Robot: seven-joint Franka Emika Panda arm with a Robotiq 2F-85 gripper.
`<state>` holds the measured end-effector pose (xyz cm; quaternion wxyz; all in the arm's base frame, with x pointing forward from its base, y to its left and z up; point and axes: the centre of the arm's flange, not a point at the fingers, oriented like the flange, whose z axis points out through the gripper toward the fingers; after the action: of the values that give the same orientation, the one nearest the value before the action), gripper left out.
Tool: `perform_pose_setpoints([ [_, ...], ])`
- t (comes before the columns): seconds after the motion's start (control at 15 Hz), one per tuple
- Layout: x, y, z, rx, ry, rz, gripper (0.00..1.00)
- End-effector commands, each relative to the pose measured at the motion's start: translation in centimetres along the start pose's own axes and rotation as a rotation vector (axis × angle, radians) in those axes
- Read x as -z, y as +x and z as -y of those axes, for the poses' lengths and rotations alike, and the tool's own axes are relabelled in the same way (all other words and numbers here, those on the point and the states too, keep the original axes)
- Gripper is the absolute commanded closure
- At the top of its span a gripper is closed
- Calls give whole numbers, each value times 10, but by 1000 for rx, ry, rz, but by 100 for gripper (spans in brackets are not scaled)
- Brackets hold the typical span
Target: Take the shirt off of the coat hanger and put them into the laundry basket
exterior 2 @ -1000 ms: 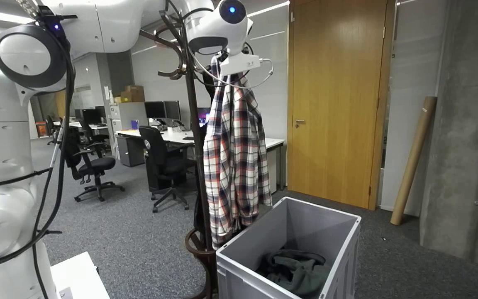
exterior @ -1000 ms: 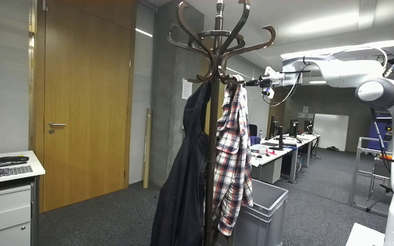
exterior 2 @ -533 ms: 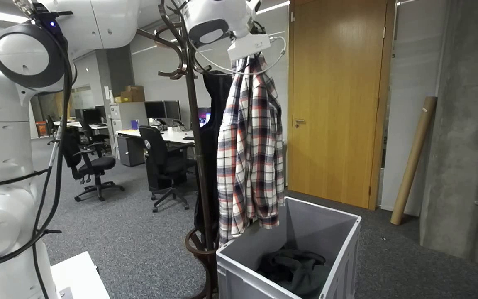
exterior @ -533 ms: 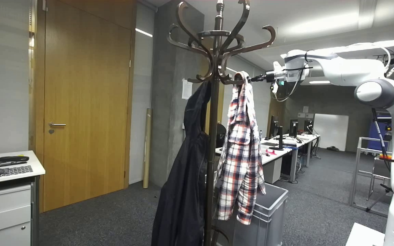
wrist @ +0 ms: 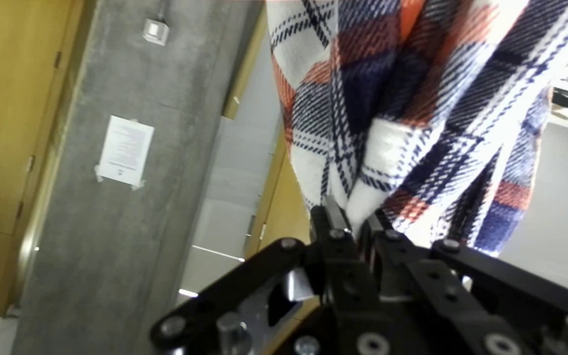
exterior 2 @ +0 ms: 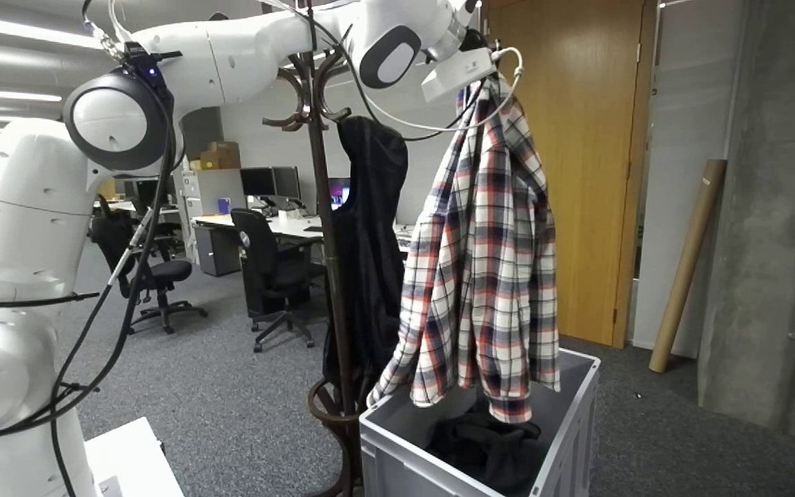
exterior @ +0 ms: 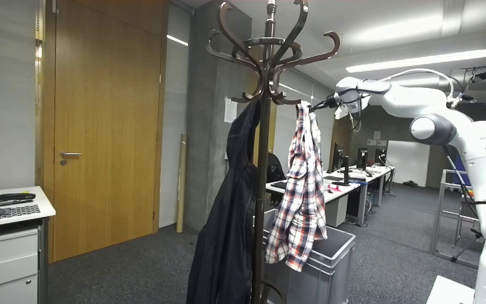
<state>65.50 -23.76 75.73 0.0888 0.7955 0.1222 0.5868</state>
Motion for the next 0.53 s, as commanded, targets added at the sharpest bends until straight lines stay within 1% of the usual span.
perform_pose_setpoints([
  [0.0, -36, 11, -21, -1, -161, 38, 98],
  [0.07, -46, 0, -20, 5, -178, 65, 98],
  [0.2, -72, -37, -6, 30, -170, 132, 98],
  [0.33, -95, -70, 9, 63, -146, 200, 98],
  [0.47, -112, -98, 24, 85, -111, 249, 98],
])
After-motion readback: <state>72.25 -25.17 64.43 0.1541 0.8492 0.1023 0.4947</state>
